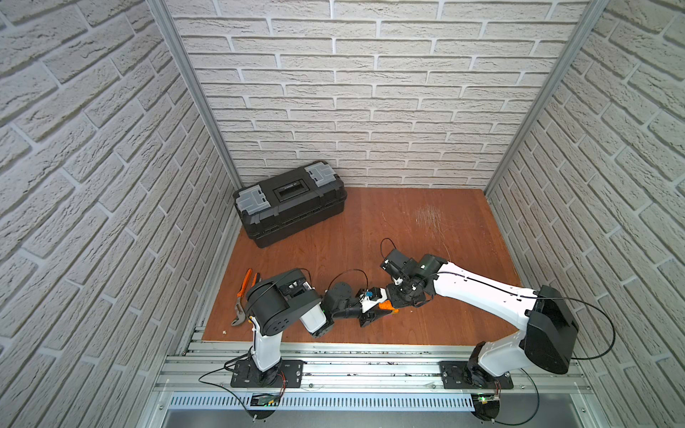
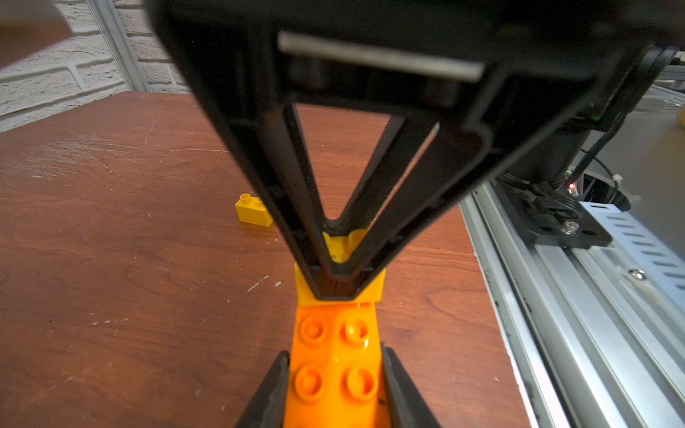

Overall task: Assemble a carrot with lego
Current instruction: Assemble the lego brick with the lego brick.

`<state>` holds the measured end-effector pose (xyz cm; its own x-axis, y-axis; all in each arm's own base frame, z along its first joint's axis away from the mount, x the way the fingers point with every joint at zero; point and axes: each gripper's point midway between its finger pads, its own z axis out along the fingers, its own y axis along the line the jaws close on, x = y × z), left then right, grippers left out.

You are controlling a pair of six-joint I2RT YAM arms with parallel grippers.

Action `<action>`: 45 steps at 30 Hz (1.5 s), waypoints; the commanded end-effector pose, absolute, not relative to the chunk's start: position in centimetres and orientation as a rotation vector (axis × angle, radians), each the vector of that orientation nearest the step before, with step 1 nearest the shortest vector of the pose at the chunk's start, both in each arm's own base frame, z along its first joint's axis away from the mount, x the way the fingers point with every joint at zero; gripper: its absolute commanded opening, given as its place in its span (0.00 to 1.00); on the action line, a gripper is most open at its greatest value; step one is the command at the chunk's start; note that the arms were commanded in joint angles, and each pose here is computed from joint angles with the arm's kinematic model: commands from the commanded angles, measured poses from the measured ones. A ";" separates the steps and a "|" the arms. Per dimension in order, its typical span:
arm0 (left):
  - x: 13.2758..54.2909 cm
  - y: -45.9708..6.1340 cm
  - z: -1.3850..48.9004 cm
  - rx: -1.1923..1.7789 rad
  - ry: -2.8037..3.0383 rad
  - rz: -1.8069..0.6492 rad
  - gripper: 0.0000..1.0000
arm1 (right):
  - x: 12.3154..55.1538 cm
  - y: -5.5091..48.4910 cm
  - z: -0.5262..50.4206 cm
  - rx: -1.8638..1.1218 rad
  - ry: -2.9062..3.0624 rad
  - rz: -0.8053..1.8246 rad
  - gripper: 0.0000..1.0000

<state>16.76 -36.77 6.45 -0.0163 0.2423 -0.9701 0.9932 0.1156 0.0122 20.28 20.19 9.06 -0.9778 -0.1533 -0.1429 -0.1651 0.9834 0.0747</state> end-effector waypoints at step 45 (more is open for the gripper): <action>14.8 -36.0 1.5 1.378 1.624 -0.995 0.34 | 21.8 16.7 18.0 -0.254 2.679 0.150 0.72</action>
